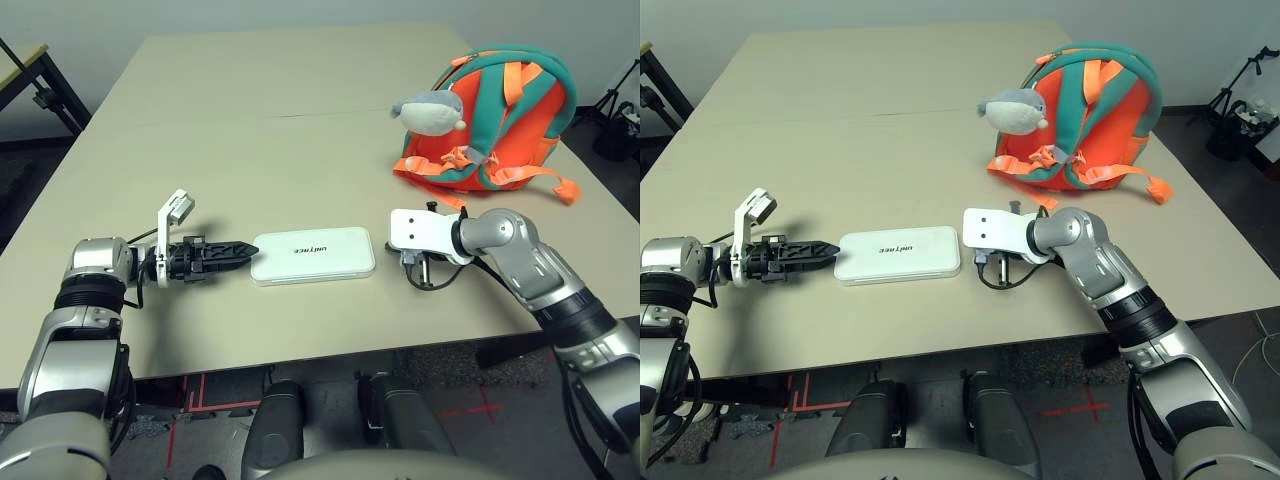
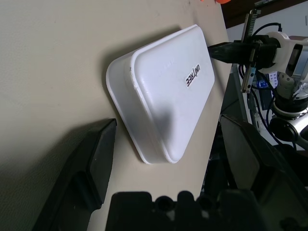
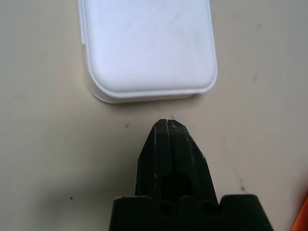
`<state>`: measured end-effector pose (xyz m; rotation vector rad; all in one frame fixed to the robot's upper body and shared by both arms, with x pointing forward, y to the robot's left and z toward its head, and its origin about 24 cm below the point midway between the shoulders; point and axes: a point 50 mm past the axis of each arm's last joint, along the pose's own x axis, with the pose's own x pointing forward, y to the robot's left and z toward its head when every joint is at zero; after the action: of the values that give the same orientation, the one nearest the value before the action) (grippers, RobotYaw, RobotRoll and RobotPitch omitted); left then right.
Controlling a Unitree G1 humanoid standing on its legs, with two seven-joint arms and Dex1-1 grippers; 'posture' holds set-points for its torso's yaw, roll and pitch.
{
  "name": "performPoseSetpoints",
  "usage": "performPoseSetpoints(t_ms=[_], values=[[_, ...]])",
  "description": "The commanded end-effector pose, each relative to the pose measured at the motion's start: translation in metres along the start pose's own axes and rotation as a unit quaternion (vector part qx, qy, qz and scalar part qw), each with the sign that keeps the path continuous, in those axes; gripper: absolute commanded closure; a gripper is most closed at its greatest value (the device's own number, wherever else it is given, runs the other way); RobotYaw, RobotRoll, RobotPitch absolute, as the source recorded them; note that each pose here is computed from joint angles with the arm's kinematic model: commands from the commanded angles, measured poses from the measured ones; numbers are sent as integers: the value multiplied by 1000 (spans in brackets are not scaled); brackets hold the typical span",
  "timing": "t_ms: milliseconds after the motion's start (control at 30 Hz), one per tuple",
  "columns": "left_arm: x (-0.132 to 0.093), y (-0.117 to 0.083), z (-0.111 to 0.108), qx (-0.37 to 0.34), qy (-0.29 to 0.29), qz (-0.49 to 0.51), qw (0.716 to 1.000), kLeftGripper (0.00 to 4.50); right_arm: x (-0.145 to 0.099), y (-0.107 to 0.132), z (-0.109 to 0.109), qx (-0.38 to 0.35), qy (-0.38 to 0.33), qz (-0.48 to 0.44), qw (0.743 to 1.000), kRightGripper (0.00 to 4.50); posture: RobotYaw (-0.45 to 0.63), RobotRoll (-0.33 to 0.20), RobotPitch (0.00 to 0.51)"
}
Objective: Put the pencil case into the backpack and zip it.
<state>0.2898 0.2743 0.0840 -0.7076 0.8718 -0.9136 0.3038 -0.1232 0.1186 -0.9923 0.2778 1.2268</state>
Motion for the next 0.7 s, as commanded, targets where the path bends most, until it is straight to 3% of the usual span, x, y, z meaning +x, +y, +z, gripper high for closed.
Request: performPoseSetpoints(t_ms=[33, 267, 700], values=[[-3, 5, -3, -7, 11, 32, 999, 182, 14, 3, 33, -44, -38, 33, 998, 4500, 95, 0, 97], [4, 5, 0, -3, 15, 27, 1000, 182, 38, 9, 75, -83, -86, 63, 991, 4500, 86, 0, 90], [6, 6, -2, -5, 20, 21, 1000, 182, 42, 9, 67, -82, -70, 64, 992, 4500, 82, 0, 99]])
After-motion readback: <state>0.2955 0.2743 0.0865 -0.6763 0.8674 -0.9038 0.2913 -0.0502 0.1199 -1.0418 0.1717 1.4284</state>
